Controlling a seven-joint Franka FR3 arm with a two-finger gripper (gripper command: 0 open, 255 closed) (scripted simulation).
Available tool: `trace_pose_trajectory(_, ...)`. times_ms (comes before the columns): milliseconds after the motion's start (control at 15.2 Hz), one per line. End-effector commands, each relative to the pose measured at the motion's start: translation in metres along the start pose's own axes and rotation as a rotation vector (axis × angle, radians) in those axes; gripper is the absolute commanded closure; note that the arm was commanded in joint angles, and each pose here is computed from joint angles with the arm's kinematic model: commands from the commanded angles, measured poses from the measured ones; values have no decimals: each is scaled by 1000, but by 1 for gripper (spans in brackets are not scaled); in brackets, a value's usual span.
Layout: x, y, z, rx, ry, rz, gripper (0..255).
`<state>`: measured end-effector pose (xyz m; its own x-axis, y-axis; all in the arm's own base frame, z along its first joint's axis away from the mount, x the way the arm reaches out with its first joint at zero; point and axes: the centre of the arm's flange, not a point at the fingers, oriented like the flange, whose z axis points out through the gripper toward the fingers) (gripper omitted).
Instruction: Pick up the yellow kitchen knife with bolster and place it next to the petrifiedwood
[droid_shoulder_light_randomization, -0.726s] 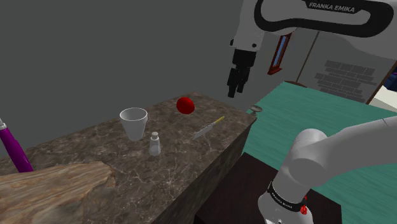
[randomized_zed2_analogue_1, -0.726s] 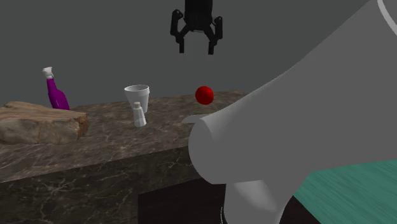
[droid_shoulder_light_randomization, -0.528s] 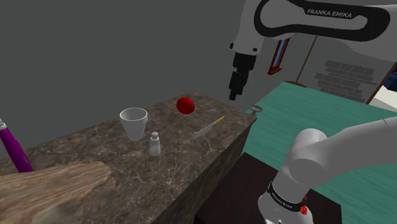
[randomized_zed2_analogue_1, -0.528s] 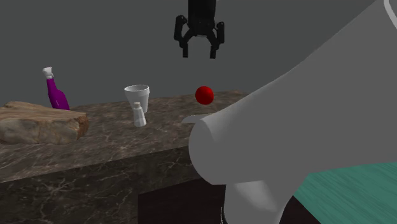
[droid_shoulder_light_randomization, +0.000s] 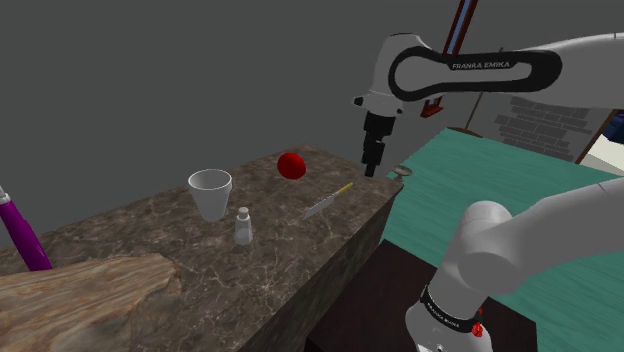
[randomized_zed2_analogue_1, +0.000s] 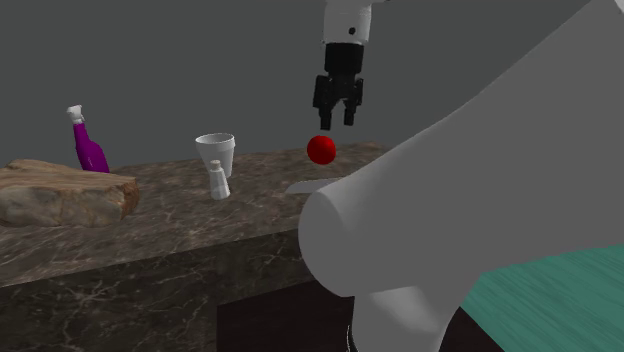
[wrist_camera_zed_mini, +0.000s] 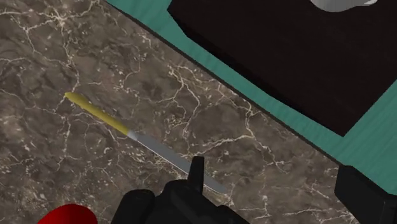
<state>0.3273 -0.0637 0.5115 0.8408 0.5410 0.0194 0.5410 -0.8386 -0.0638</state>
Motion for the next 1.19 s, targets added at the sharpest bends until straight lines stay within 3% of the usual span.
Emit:
trace_pose_trajectory(0, -2, 16, 19, -5, 8, -125, 0)
trace_pose_trajectory(462, 13, 76, 85, -15, 31, -521, 0)
trace_pose_trajectory(990, 59, 133, 160, -27, 56, -973, 0)
trace_pose_trajectory(1122, 62, 135, 169, -28, 58, -995, 0)
